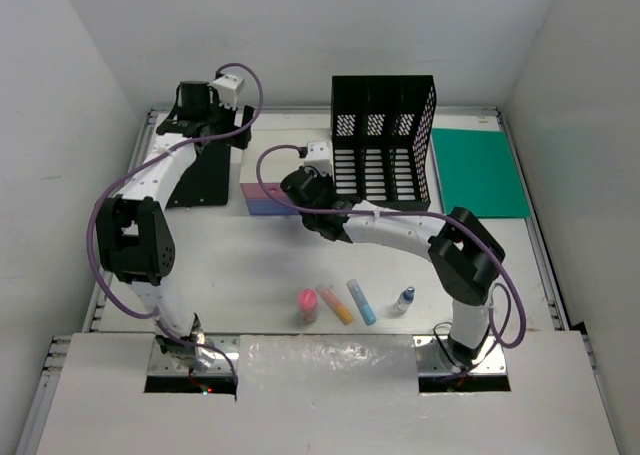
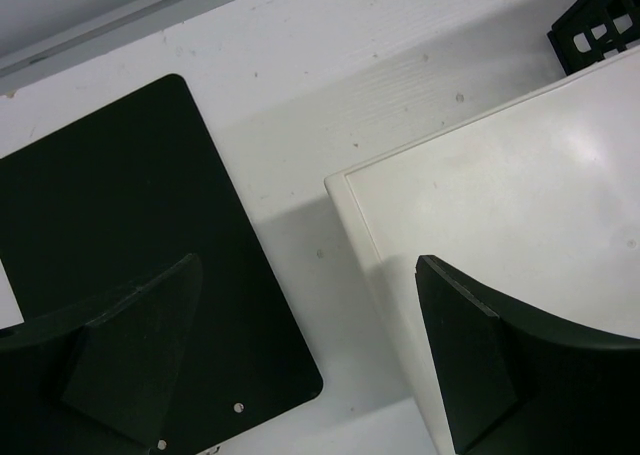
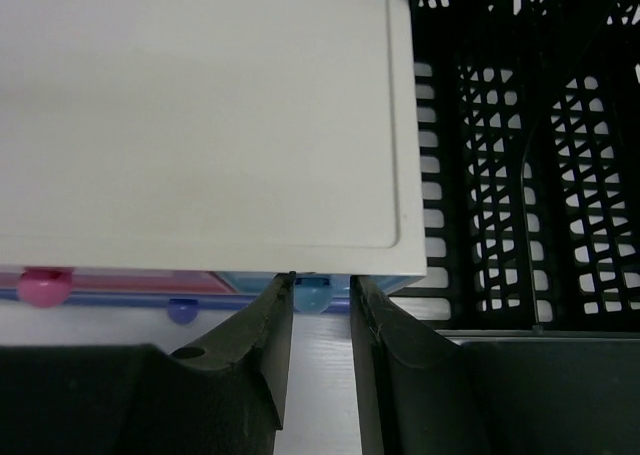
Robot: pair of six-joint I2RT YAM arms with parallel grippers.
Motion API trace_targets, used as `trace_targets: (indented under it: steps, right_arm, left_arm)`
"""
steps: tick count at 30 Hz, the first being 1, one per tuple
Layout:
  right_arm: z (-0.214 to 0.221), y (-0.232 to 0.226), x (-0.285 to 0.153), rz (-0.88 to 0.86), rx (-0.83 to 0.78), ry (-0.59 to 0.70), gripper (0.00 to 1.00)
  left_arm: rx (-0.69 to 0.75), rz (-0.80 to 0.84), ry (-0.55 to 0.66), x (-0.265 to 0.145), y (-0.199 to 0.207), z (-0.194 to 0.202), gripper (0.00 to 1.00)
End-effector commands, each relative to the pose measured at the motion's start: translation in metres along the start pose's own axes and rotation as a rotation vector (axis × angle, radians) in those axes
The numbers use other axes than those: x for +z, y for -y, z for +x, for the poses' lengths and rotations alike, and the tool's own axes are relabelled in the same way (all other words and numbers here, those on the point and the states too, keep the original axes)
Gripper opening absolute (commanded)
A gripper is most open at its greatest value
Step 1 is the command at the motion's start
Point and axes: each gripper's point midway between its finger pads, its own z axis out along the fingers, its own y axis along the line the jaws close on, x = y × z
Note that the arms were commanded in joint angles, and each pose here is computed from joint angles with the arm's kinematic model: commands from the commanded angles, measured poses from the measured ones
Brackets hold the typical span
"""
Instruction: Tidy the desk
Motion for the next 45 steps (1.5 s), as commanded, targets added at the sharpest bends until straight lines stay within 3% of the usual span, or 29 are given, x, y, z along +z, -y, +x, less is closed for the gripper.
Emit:
trace_targets:
  steps: [1, 23, 27, 33, 37, 43, 45]
  right_arm:
    - [-0.025, -0.005, 0.005, 0.001, 0.082, 0.046, 0.28]
    - [-0.001, 0.002, 0.032, 0.043, 0.112, 0.007, 0.21]
    - [0.007, 0.005, 0.037, 0.054, 0.108, -0.011, 0.26]
    - [0.006, 0.009, 0.040, 0.074, 0.111, 0.008, 0.25]
    - [-0.001, 0.010, 0.040, 0.070, 0.107, 0.027, 0.21]
    - [-0.002, 0.011, 0.039, 0.061, 0.082, 0.038, 0.00]
    - [-0.001, 0.012, 0.037, 0.052, 0.072, 0.031, 0.00]
  left_arm:
    - [0.019, -0.031, 0.084, -0.012, -0.007, -0.025, 0.87]
    - [0.046, -0.052, 0.065, -0.012, -0.011, -0.018, 0.87]
    - [0.045, -0.051, 0.064, -0.012, -0.011, -0.018, 0.87]
    - [0.049, -0.051, 0.062, -0.012, -0.011, -0.017, 0.87]
    - [0.051, -0.057, 0.055, -0.011, -0.012, -0.014, 0.87]
    - [0.056, -0.067, 0.048, -0.009, -0.015, -0.011, 0.87]
    - [0.058, -0.072, 0.048, -0.009, -0.016, -0.011, 0.87]
